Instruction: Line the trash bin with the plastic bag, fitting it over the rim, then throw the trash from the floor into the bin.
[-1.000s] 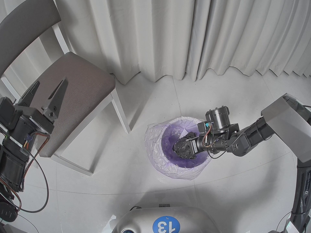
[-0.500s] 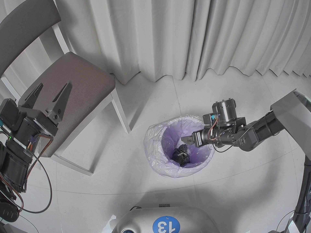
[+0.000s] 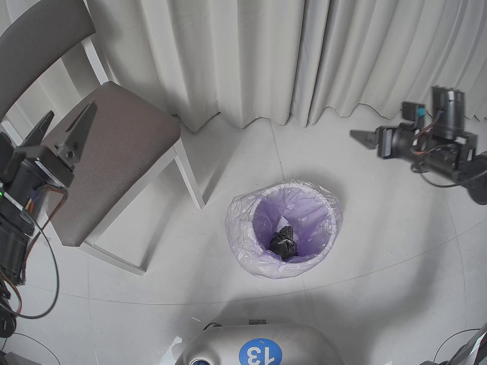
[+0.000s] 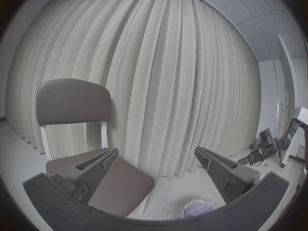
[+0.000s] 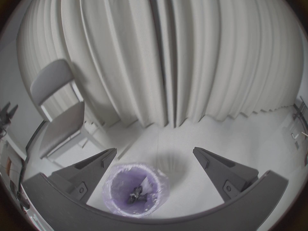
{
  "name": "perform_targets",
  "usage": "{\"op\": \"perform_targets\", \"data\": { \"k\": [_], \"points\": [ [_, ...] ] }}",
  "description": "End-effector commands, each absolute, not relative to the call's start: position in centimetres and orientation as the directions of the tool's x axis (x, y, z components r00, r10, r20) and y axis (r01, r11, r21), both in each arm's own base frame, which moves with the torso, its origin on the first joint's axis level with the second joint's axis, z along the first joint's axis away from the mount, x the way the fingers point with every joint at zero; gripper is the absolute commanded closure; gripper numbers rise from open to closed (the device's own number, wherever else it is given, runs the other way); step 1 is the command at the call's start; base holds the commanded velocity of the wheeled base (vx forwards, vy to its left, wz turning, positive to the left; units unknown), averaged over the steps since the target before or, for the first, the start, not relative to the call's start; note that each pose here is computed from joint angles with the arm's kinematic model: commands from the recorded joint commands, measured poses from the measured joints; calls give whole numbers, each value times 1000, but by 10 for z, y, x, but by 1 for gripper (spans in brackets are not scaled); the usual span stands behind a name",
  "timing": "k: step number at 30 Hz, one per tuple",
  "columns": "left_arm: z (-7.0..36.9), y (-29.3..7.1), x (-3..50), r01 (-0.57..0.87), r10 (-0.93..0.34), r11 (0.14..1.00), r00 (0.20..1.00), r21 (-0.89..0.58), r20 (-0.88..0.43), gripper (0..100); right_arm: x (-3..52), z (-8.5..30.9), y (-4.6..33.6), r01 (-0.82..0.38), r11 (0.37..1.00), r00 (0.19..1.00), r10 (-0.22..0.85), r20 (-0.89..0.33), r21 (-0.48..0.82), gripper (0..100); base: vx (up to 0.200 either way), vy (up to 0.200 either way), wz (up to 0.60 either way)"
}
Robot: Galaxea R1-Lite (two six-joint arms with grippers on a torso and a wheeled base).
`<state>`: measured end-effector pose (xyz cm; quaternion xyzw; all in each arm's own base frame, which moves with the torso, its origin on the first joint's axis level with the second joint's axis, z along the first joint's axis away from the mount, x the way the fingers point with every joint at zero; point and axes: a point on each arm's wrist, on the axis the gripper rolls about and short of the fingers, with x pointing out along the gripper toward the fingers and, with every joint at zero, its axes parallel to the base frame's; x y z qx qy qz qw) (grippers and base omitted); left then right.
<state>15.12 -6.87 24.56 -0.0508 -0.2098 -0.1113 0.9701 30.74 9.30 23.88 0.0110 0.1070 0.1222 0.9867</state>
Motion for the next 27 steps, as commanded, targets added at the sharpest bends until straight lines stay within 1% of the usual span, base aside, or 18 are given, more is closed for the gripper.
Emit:
{"op": "perform_targets", "data": {
  "k": [1,3,5,7,8,9,10,13,16,17,18,19,20,24,25,27],
  "points": [
    [295,-28,75,214,-133,973,824,-84,551,0,154,332,19,-65,995,978,49,200,72,0,0,0,0],
    [291,-17,49,217,-145,973,837,-78,528,0,111,338,12,-55,996,963,32,266,77,0,0,0,0],
    [283,-6,24,218,-153,973,849,-72,505,0,70,338,7,-57,995,955,31,295,79,0,0,0,0],
    [276,3,4,195,-132,978,861,-78,491,0,29,331,2,-58,995,956,33,292,79,0,0,0,0],
    [275,4,3,191,-129,978,862,-79,490,0,23,329,1,-58,995,956,33,292,79,0,0,0,0],
    [269,8,-9,148,-87,985,868,-87,489,0,-4,320,-2,-58,995,958,33,285,80,0,0,0,0],
    [267,10,-15,137,-72,986,865,-97,496,0,-16,315,-4,-58,995,960,33,279,79,0,0,0,0],
    [258,17,-41,148,-53,978,853,-144,519,0,-65,292,-10,-48,995,960,23,280,83,0,0,0,0],
    [249,21,-61,127,-35,981,861,-148,507,0,-97,274,-14,-39,996,958,14,286,84,0,0,0,0],
    [246,23,-69,118,-30,982,866,-146,500,0,-97,274,-14,-39,996,958,14,286,84,0,0,0,0],
    [245,23,-74,115,-28,983,868,-146,496,0,-113,264,-15,-28,996,960,3,280,84,0,0,0,0],
    [245,23,-74,115,-28,983,868,-146,496,0,-113,264,-15,-28,996,960,3,280,84,0,0,0,0],
    [242,26,-88,102,-18,984,872,-145,489,0,-130,253,-13,1,997,964,-23,264,83,0,0,0,0],
    [232,29,-113,77,6,986,868,-147,497,0,-148,233,-10,34,996,969,-54,242,84,0,0,0,0],
    [224,31,-121,78,3,986,872,-145,489,0,-153,225,-7,62,994,967,-82,240,90,0,0,0,0],
    [215,30,-120,68,-3,988,902,-135,432,0,-159,212,-4,78,992,968,-100,228,101,0,0,0,0]
  ]
}}
